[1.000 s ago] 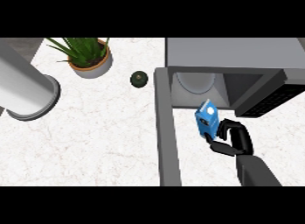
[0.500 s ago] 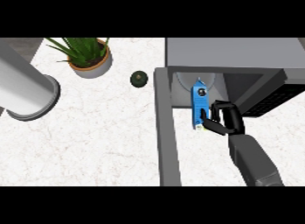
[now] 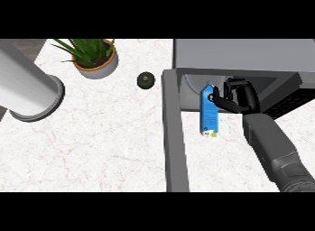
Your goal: Pick up the milk, place it into the microwave and close the microwave
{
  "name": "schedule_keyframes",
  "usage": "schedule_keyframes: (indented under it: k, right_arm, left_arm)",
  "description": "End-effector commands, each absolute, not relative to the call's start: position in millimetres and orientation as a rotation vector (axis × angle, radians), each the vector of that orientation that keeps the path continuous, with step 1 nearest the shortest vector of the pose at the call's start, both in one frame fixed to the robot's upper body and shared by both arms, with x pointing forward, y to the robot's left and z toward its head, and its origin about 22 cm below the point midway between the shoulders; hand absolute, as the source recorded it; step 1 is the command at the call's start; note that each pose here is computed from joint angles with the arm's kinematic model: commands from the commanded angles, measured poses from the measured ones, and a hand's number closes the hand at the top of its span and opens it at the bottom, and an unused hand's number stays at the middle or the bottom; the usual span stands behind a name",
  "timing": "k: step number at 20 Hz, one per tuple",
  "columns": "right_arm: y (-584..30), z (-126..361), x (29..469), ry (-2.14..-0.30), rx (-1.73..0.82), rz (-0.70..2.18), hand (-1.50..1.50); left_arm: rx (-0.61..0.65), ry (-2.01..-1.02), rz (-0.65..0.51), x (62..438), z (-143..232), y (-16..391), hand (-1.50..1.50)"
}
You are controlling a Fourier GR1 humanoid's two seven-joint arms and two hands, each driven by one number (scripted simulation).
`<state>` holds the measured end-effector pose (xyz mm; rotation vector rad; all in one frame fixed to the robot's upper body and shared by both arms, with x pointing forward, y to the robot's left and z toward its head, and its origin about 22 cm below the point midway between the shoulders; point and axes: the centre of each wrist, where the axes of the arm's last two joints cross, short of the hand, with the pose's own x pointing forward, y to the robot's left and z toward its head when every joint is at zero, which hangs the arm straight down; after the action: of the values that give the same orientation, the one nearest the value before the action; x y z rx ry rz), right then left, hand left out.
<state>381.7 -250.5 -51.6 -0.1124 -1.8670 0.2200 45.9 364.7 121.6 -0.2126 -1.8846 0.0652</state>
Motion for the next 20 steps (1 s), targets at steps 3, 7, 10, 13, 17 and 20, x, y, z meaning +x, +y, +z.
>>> schedule_keyframes:
  k: [3, 7, 10, 13, 17, 20]
  right_arm:
    - [-273, -15, 405, -1.836, -0.165, 0.239, 1.50]
    - [-266, 4, 418, -1.841, -0.206, 0.277, 1.50]
    - [-260, 6, 420, -1.839, -0.363, 0.332, 1.50]
    - [-264, 22, 429, -1.844, -0.465, 0.328, 1.50]
    - [-270, 36, 434, -1.841, -0.550, 0.281, 1.50]
    - [-278, 46, 437, -1.819, -0.569, 0.260, 1.50]
  left_arm:
    - [-0.230, -1.942, 0.025, 52, 132, 368, -1.50]
    - [-0.265, -1.929, -0.020, 53, 136, 362, -1.50]
    - [-0.250, -1.955, -0.006, 69, 134, 368, -1.50]
    - [-0.274, -1.941, -0.019, 72, 129, 365, -1.50]
    - [-0.293, -1.951, -0.051, 79, 134, 368, -1.50]
    - [-0.297, -1.950, -0.023, 81, 133, 368, -1.50]
